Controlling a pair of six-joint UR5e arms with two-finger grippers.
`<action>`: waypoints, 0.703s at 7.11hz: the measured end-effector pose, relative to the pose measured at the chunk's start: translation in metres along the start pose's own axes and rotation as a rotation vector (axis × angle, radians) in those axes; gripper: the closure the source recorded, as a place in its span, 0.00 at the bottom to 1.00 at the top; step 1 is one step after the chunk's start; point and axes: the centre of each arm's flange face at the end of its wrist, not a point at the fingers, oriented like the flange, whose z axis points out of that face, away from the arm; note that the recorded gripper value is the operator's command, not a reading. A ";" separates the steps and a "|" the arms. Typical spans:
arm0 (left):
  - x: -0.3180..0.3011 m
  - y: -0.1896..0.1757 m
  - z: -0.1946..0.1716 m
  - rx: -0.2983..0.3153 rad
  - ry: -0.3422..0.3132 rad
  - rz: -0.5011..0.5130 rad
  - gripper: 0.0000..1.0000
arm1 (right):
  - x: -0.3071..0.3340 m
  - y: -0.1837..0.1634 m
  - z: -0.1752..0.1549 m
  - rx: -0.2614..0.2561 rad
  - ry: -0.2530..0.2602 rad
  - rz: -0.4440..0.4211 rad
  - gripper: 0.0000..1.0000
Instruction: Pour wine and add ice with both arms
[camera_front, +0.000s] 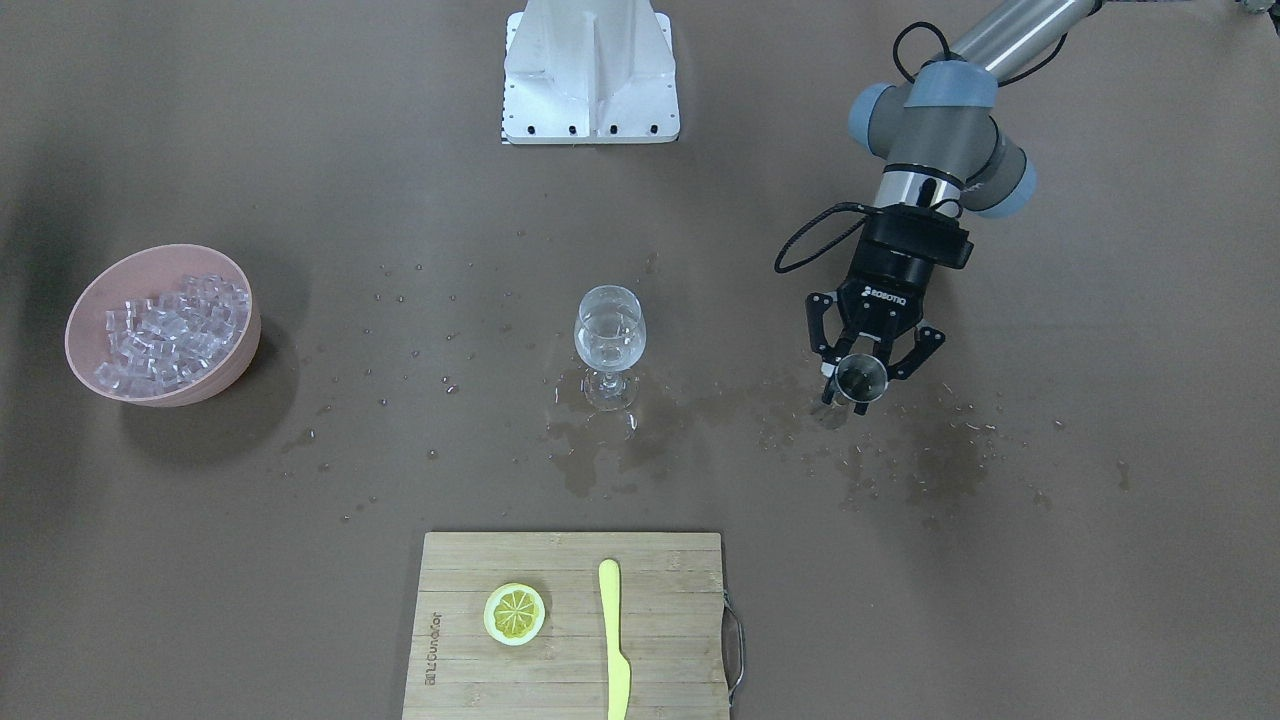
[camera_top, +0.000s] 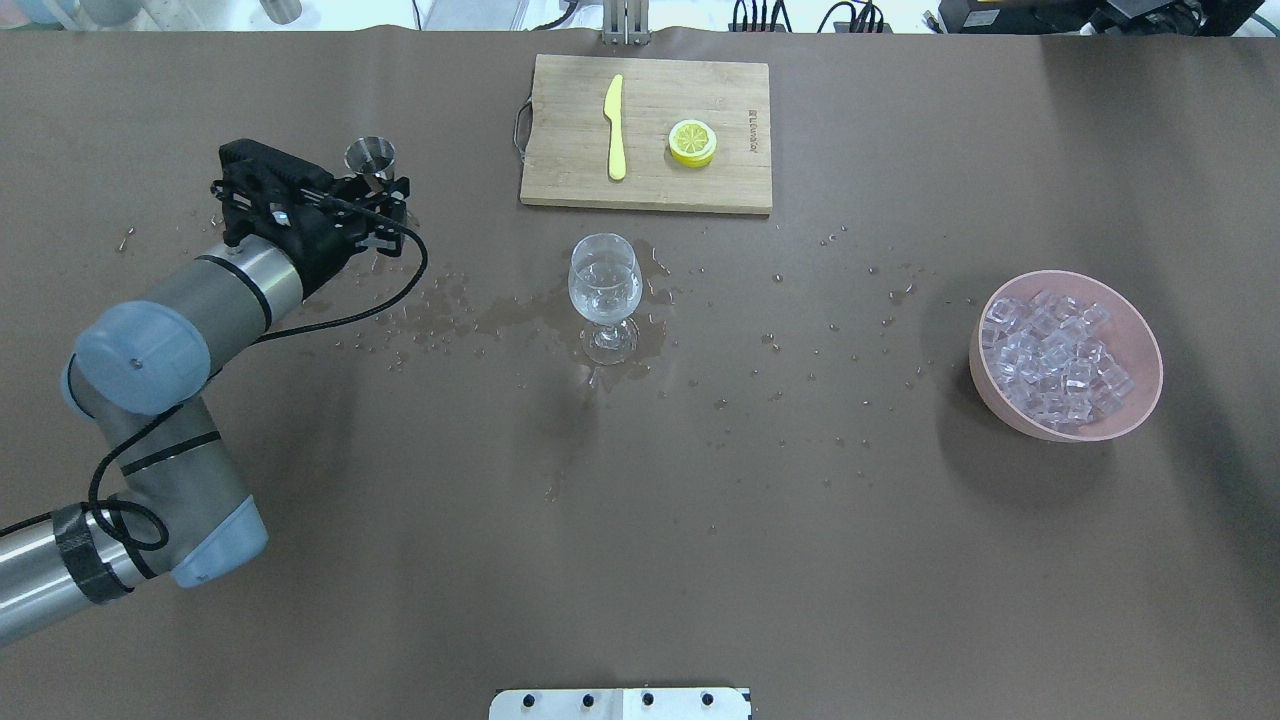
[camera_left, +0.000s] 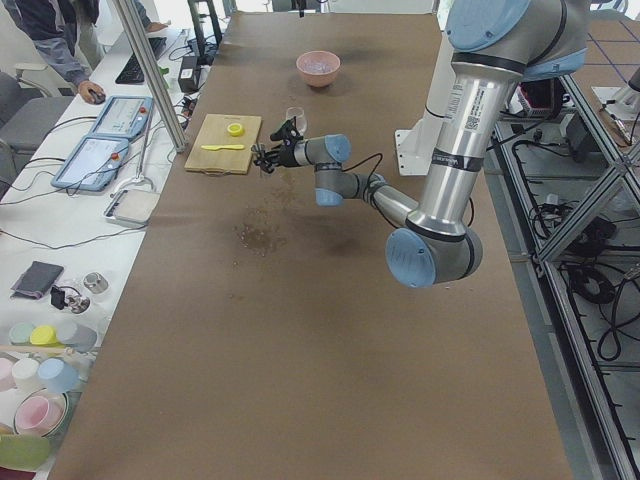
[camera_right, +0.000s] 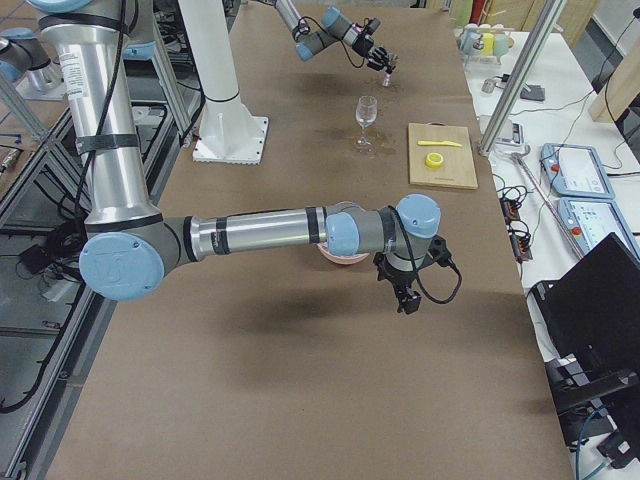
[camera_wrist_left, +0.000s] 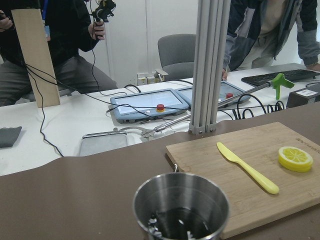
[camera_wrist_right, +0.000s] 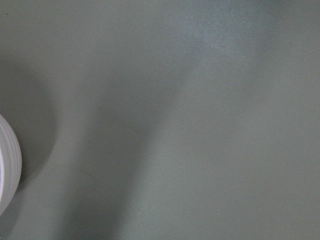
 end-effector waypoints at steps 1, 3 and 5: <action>0.022 -0.011 -0.002 -0.011 0.011 0.058 1.00 | 0.000 0.000 0.000 0.002 -0.004 0.000 0.00; 0.057 -0.033 -0.018 -0.048 0.021 0.141 1.00 | -0.001 0.000 0.000 0.003 -0.010 -0.001 0.00; 0.086 -0.034 -0.028 -0.064 0.057 0.251 1.00 | -0.001 0.000 0.001 0.002 -0.012 0.000 0.00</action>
